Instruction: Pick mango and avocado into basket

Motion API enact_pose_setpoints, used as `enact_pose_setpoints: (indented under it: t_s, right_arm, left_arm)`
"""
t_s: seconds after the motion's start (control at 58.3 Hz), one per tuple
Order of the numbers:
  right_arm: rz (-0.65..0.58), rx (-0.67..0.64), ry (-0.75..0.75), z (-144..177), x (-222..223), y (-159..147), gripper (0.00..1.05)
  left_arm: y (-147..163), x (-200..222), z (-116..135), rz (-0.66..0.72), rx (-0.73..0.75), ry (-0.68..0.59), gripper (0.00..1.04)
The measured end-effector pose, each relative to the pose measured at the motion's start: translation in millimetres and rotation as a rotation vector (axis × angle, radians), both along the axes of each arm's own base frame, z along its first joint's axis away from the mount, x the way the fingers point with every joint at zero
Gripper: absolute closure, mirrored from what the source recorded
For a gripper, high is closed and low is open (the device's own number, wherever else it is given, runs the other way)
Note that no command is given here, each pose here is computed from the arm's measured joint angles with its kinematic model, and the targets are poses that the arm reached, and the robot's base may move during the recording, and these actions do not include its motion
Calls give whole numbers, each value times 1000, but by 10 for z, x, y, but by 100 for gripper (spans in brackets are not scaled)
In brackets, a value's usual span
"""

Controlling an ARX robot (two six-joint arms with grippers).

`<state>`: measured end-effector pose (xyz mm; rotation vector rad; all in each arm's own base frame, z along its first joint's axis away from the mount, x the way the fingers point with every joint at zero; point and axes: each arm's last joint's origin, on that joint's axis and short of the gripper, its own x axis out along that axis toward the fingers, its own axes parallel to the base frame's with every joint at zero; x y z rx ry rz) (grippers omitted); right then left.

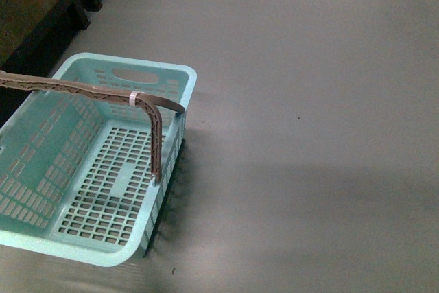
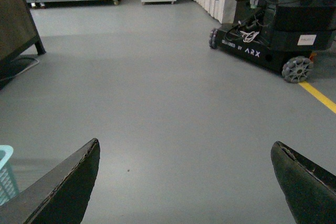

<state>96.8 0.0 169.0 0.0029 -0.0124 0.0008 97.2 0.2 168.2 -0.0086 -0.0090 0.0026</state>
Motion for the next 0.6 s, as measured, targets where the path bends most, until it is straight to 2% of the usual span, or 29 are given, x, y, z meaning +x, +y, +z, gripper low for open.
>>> enact_pose_setpoints:
  t_s: [0.549, 0.583, 0.601]
  right_arm:
    - [0, 0, 0, 0, 0, 0, 9]
    - [0, 0, 0, 0, 0, 0, 9]
    - [0, 0, 0, 0, 0, 0, 9]
  left_arm:
    - [0, 0, 0, 0, 0, 0, 8]
    - [-2, 4, -10, -15, -30, 31, 8]
    - [-8, 3, -5, -47, -78, 99, 8]
